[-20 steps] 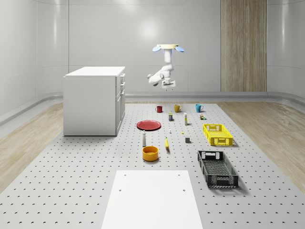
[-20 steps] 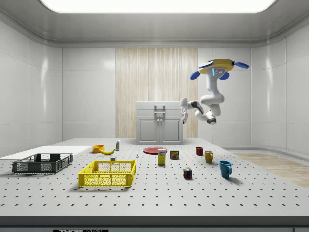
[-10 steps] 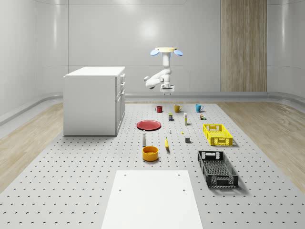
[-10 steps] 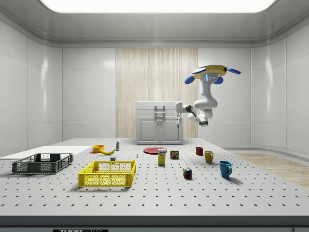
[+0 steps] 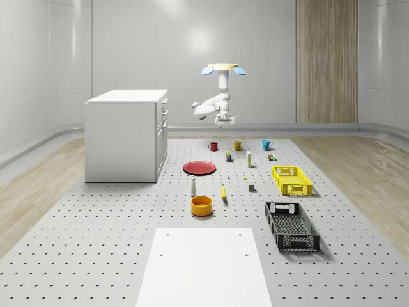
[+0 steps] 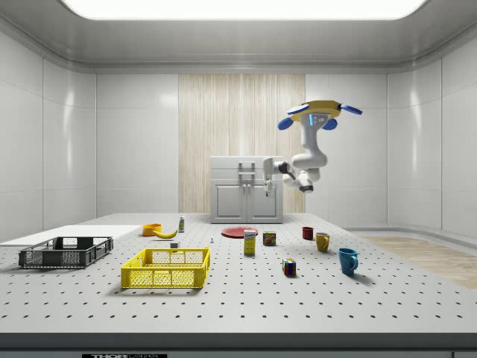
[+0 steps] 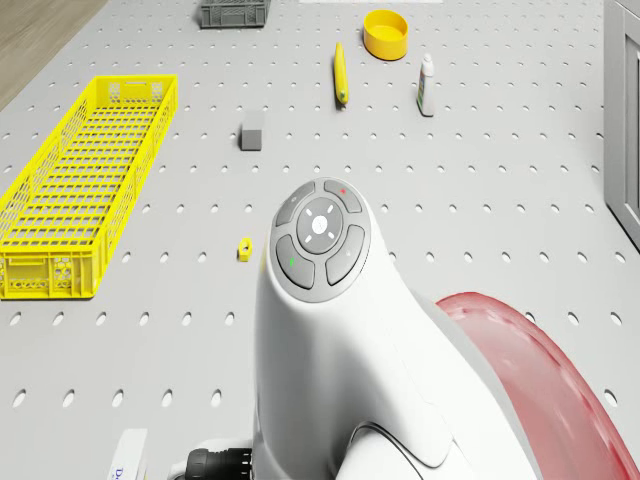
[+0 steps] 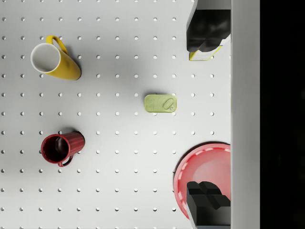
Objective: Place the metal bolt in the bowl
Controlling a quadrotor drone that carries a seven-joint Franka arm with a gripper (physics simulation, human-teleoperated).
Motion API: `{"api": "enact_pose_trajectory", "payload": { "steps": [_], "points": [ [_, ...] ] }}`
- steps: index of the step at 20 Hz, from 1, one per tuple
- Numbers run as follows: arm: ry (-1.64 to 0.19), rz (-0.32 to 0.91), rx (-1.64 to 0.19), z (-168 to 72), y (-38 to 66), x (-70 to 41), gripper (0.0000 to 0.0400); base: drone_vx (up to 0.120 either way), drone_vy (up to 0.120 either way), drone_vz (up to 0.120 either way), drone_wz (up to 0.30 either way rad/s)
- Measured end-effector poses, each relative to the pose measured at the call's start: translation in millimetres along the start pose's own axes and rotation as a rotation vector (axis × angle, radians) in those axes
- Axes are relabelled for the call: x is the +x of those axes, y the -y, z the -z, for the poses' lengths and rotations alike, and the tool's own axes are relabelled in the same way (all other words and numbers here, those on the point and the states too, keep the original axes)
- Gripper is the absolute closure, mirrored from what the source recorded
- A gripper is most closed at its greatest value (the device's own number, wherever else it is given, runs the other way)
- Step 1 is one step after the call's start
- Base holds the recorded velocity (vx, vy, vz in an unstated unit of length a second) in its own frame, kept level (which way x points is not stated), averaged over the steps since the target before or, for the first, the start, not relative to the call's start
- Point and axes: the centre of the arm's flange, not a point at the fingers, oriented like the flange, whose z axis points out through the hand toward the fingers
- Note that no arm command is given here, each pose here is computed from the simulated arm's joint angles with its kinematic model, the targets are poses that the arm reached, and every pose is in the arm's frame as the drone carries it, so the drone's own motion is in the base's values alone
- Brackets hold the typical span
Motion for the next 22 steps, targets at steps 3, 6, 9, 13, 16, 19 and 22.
{"api": "enact_pose_trajectory", "payload": {
  "steps": [3,6,9,13,16,19,22],
  "points": [
    [-0.001,0.0,-0.001,0.0,0.1,-0.1,0.0,0.12,0.0,0.0,0.0],
    [-0.001,0.0,-0.001,0.0,0.1,-0.1,0.0,0.12,0.0,0.0,0.0],
    [-0.002,0.0,-0.002,0.0,0.2,-0.2,0.0,0.12,0.0,-0.053,0.0],
    [-0.002,0.0,-0.002,0.0,0.2,-0.2,0.0,0.12,0.0,-0.12,0.0],
    [-0.002,0.0,-0.002,0.0,0.2,-0.2,0.0,0.12,0.0,-0.12,0.0],
    [-0.002,0.0,-0.002,0.0,0.2,-0.2,0.0,0.12,0.0,-0.12,0.0],
    [-0.002,0.0,-0.002,0.1,0.2,-0.2,0.0,0.12,0.0,-0.12,0.0]
  ]
}}
